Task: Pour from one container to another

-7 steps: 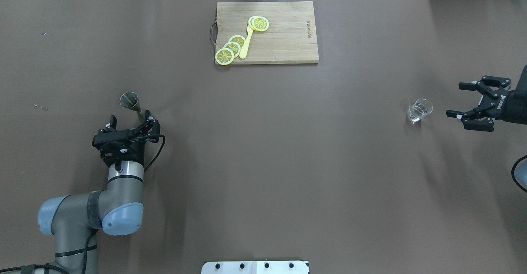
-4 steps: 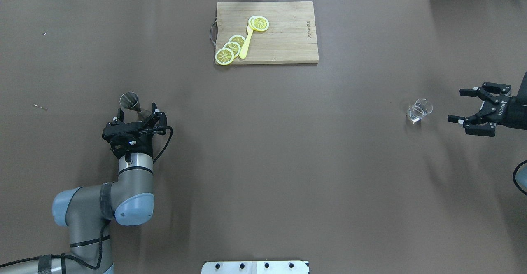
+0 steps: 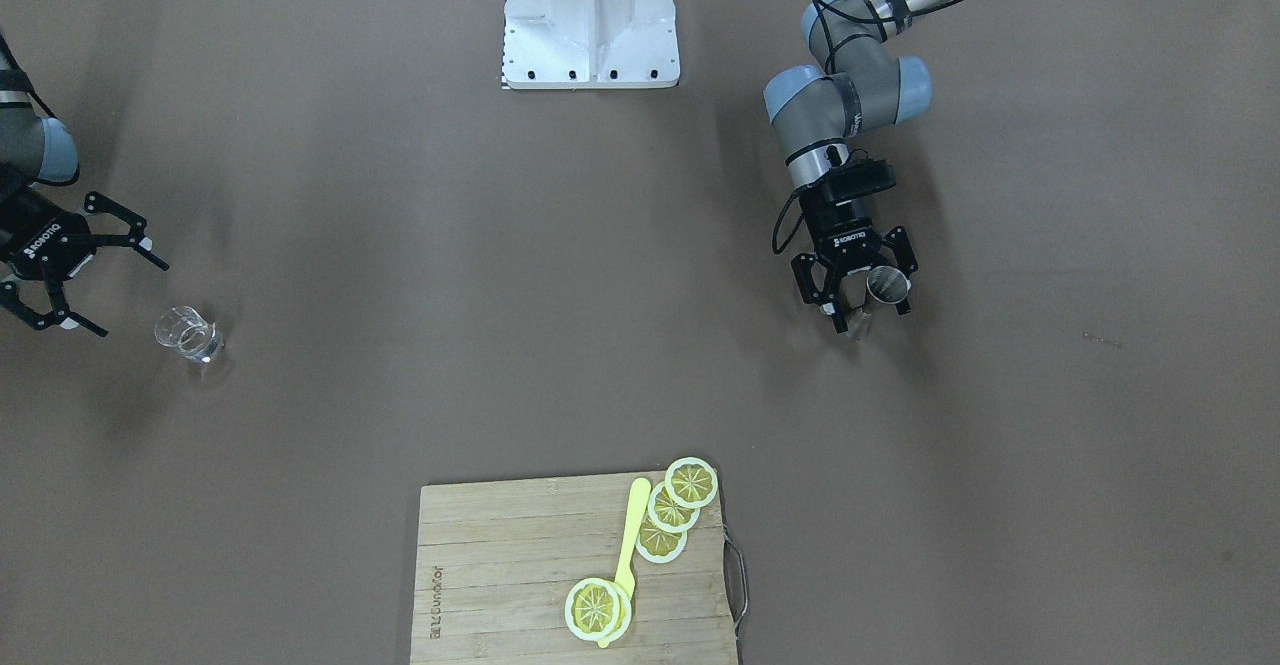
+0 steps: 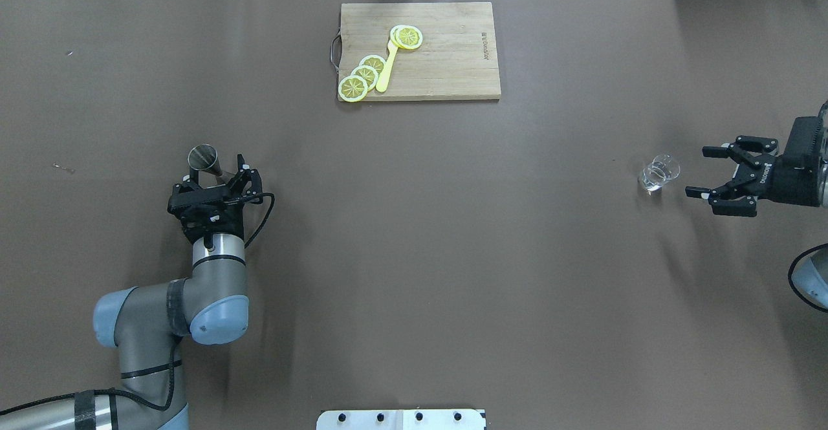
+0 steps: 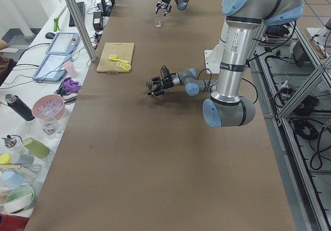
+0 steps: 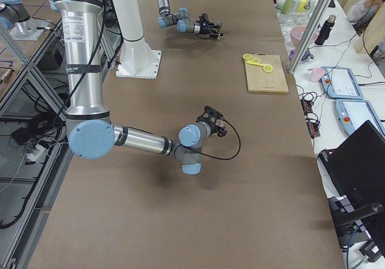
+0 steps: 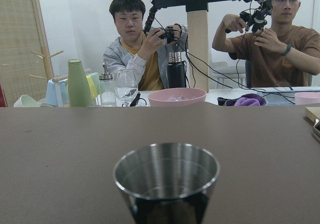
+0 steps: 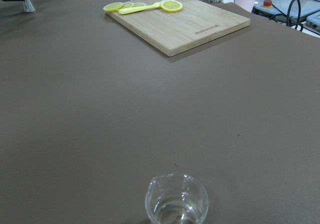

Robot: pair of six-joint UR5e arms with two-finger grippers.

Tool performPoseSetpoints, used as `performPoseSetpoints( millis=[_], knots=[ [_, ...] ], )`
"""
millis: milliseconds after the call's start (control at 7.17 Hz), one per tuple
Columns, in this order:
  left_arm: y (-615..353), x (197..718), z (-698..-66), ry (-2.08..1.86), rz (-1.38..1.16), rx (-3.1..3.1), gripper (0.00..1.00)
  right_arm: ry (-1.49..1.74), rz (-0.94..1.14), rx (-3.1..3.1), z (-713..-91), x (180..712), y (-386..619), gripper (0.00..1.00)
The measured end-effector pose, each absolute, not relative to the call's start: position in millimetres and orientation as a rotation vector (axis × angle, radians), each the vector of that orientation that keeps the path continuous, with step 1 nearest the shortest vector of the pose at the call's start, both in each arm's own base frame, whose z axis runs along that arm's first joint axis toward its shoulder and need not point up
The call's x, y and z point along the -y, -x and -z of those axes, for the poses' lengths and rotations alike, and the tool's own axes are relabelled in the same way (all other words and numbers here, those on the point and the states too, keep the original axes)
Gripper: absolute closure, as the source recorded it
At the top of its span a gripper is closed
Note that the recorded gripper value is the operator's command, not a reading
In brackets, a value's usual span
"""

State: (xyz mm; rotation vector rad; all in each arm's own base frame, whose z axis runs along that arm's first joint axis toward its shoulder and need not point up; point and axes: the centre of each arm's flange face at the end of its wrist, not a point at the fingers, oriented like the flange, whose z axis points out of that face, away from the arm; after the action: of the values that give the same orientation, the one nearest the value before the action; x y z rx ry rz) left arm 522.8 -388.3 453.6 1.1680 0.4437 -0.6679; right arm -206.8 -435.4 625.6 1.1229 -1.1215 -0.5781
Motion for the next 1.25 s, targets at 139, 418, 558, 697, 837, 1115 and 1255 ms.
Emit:
performPoseSetpoints(
  millis=[139,418,558,697,837,1115,1255],
  knots=[
    [-522,389,-454,-1.177,0.668,-0.438,0.37,-1.115,0.579,1.120,-628,438,211,0.00],
    [-525,388,-458,-1.189,0.663,-0.428,0.37,-1.107,0.581,1.119,-630,446,221,0.00],
    [-526,386,-460,-1.197,0.666,-0.429,0.37,-1.103,0.584,1.120,-630,448,225,0.00],
    [-528,383,-459,-1.212,0.681,-0.439,0.37,-1.099,0.587,1.120,-630,450,229,0.00],
    [-530,379,-459,-1.220,0.693,-0.451,0.37,-1.095,0.591,1.120,-631,452,233,0.00],
    [-533,376,-459,-1.225,0.700,-0.460,0.37,-1.093,0.604,1.118,-632,454,240,0.00],
    [-533,374,-460,-1.225,0.703,-0.464,0.37,-1.103,0.616,1.109,-632,454,242,0.00]
  ],
)
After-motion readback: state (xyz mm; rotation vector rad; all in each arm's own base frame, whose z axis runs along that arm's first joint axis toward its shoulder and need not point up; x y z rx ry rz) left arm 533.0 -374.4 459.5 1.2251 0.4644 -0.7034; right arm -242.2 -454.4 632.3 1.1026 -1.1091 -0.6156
